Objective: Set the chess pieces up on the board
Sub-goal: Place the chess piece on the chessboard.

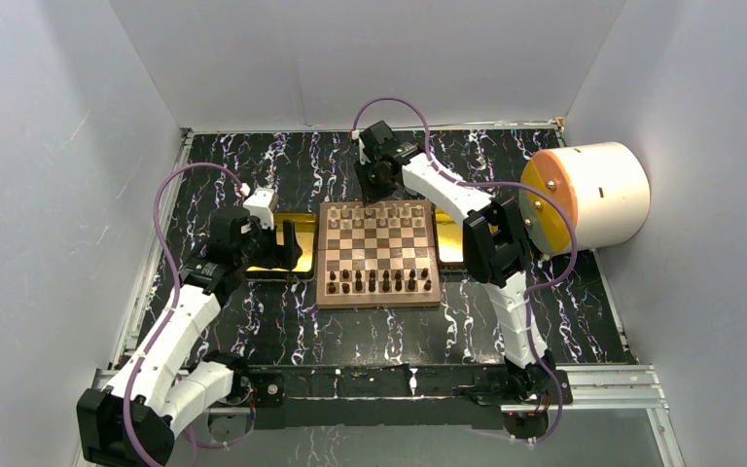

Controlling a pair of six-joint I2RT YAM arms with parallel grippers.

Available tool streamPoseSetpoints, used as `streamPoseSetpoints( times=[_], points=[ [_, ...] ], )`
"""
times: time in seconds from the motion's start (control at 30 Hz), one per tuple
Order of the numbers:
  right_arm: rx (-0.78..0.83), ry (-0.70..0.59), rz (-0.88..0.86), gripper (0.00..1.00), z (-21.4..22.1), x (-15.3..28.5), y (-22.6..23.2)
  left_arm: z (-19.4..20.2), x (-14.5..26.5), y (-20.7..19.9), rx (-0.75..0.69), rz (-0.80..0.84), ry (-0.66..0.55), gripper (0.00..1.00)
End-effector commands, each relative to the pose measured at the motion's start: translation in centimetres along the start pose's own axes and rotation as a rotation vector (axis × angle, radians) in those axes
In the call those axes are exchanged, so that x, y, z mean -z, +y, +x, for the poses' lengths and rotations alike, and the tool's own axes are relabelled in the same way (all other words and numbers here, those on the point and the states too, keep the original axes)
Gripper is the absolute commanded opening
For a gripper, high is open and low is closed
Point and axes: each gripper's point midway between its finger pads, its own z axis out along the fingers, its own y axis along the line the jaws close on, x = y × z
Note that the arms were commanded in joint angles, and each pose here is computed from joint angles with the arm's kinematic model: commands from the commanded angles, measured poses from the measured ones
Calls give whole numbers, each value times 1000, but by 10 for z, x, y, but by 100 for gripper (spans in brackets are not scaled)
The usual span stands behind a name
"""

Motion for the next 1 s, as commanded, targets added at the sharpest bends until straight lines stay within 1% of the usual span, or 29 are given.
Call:
streamPoseSetpoints(
  times=[0.0,0.33,0.57,0.83,0.9,0.97],
  points=[
    [-11,-8,-15,24,-4,-4,2,-7,4,-4,-21,20,-34,76],
    [-18,9,-6,24,0,-10,-2,-6,3,-5,-21,24,-30,76],
    [-24,13,-2,28,2,-12,-3,-6,3,-5,-23,24,-29,76],
    [-19,20,5,28,4,-13,-5,-7,4,-4,-24,18,-35,76],
    [-19,18,6,29,3,-12,-5,-7,4,-4,-24,19,-33,76],
    [-21,16,4,32,2,-11,-4,-7,4,-5,-23,22,-31,76]
  ],
)
